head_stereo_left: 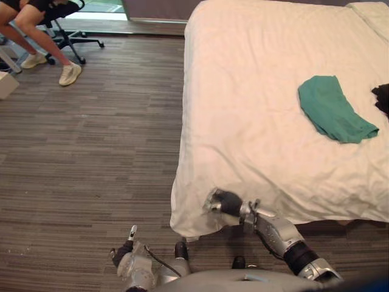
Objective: Tidy the bed and pick cloth on bed and put in laundry
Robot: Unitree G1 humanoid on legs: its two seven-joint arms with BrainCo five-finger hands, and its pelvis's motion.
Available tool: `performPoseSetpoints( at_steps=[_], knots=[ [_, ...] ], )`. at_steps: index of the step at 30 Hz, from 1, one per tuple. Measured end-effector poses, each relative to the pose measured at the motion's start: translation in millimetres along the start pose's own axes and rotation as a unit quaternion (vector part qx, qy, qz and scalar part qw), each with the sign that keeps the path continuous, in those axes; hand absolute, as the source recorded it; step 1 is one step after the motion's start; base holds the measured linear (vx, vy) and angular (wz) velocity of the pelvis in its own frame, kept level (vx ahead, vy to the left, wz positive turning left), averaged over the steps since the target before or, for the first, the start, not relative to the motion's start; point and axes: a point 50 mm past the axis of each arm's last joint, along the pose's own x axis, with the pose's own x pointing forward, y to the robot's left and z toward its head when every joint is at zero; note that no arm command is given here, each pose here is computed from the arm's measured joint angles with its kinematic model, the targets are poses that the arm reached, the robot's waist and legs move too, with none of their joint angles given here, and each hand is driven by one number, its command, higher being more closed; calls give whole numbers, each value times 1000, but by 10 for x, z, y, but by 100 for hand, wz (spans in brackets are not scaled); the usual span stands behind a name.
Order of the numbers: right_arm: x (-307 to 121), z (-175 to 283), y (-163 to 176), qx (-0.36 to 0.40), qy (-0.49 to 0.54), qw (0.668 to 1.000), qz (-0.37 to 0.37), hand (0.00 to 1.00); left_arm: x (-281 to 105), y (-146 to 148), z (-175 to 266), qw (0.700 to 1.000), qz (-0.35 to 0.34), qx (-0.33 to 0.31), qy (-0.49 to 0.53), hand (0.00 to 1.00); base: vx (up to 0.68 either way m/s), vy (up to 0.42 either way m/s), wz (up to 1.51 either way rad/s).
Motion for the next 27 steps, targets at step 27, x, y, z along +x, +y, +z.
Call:
performPoseSetpoints(
  at_steps=[27],
  knots=[
    [-392, 1647, -738, -282, 143, 937, -150, 100, -489, -1794, 713, 926, -343, 93, -129, 0, -100, -7, 13]
  ],
)
